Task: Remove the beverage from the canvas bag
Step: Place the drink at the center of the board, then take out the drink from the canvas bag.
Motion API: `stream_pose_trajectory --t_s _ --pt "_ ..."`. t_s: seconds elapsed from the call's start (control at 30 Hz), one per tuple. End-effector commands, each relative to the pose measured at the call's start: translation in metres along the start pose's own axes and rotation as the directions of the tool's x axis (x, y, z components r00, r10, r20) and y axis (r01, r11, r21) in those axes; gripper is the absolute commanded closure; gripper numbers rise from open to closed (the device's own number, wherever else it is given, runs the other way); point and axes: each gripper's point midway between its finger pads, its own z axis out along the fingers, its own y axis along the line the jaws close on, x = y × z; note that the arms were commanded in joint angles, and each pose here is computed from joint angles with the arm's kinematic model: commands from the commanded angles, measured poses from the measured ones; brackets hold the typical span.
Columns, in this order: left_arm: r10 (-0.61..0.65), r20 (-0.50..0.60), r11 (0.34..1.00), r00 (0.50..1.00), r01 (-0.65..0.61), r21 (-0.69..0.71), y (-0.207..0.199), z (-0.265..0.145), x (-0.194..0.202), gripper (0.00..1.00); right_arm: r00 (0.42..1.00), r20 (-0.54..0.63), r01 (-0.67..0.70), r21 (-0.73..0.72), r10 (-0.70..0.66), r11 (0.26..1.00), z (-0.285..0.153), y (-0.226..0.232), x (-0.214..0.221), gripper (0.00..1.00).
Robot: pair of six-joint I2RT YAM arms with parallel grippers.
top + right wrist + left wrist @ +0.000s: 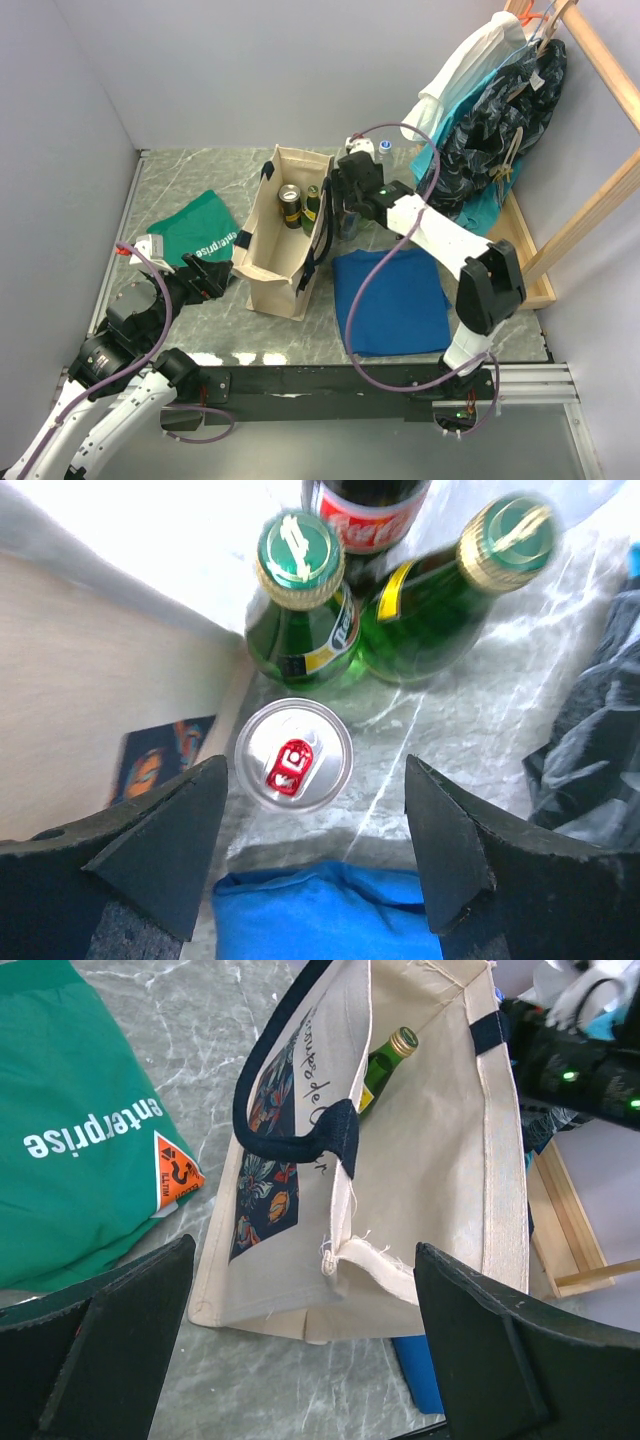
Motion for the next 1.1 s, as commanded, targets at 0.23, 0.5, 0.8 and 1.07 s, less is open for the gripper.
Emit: stream_pose_trajectory --t_s 0.23,0.5,0.8,1.07 --pt "0.006 0.023 0.998 1.0 -0.007 0.064 -0.015 -0.003 -0.011 0.03 0.959 0.272 -0.029 -0.186 0.08 0.982 -0.104 0.017 -0.093 0.22" --pt "0.023 -0.007 0.996 1.0 -0.023 0.085 -0.02 0.002 -0.005 0.04 0.945 0.322 0.171 -0.337 -0.057 0.926 -0.15 0.088 -0.106 0.23" --pt "0.038 -0.033 0.996 0.999 -0.035 0.087 -0.021 0.006 0.0 0.04 0.961 0.27 0.195 -0.483 -0.067 0.853 -0.144 0.136 -0.092 0.25" --pt "0.031 -0.022 0.996 0.999 -0.029 0.084 -0.02 0.004 -0.002 0.04 0.975 0.194 0.187 -0.435 -0.112 0.881 -0.107 0.144 -0.071 0.25"
